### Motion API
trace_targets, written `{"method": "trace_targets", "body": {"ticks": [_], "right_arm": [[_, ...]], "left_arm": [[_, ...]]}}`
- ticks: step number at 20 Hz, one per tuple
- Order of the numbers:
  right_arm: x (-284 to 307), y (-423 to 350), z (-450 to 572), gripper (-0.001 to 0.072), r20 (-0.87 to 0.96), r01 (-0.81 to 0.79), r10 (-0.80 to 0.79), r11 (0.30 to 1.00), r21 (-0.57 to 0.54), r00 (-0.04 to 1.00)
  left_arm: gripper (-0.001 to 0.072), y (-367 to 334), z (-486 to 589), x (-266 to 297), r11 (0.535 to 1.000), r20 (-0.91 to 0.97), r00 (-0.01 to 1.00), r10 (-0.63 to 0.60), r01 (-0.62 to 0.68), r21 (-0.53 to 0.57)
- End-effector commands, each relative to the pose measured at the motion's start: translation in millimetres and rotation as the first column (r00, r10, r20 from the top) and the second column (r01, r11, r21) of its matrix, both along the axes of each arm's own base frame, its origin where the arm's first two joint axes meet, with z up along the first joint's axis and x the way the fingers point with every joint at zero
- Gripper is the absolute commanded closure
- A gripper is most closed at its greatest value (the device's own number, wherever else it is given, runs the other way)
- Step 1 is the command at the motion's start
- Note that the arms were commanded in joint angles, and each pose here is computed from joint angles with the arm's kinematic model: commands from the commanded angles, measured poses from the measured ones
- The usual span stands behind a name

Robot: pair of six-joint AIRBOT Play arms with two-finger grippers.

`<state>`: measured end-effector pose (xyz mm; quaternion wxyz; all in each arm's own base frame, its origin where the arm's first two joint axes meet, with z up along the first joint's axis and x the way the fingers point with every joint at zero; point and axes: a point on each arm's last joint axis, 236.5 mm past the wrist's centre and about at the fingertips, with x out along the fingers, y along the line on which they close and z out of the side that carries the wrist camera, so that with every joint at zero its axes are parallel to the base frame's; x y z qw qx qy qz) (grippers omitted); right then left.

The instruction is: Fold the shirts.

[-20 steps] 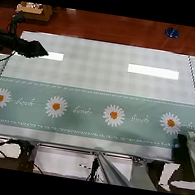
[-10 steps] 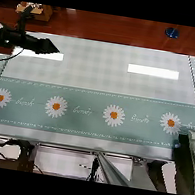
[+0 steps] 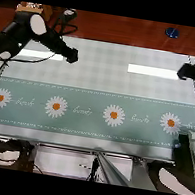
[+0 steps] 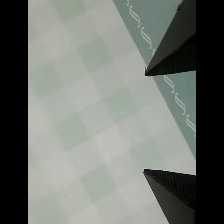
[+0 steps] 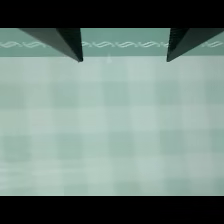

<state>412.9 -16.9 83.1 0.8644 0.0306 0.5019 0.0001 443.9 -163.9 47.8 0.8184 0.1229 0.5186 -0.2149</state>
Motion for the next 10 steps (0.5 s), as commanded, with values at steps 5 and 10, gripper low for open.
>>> {"method": "trace_targets", "body": {"ticks": [5, 10], "right_arm": [[-3, 70, -8, 0.0117, -0.035, -0.146, 0.148, 0.988, 0.047, 0.988], [-3, 70, -7, 0.0120, -0.032, -0.146, 0.148, 0.988, 0.047, 0.989]], "left_arm": [[-0.0002, 4, -6, -17, 0.993, -0.042, 0.999, 0.030, -0.025, 0.115], [-0.0002, 4, -7, -16, 0.993, -0.046, 0.998, 0.030, -0.025, 0.116]]}}
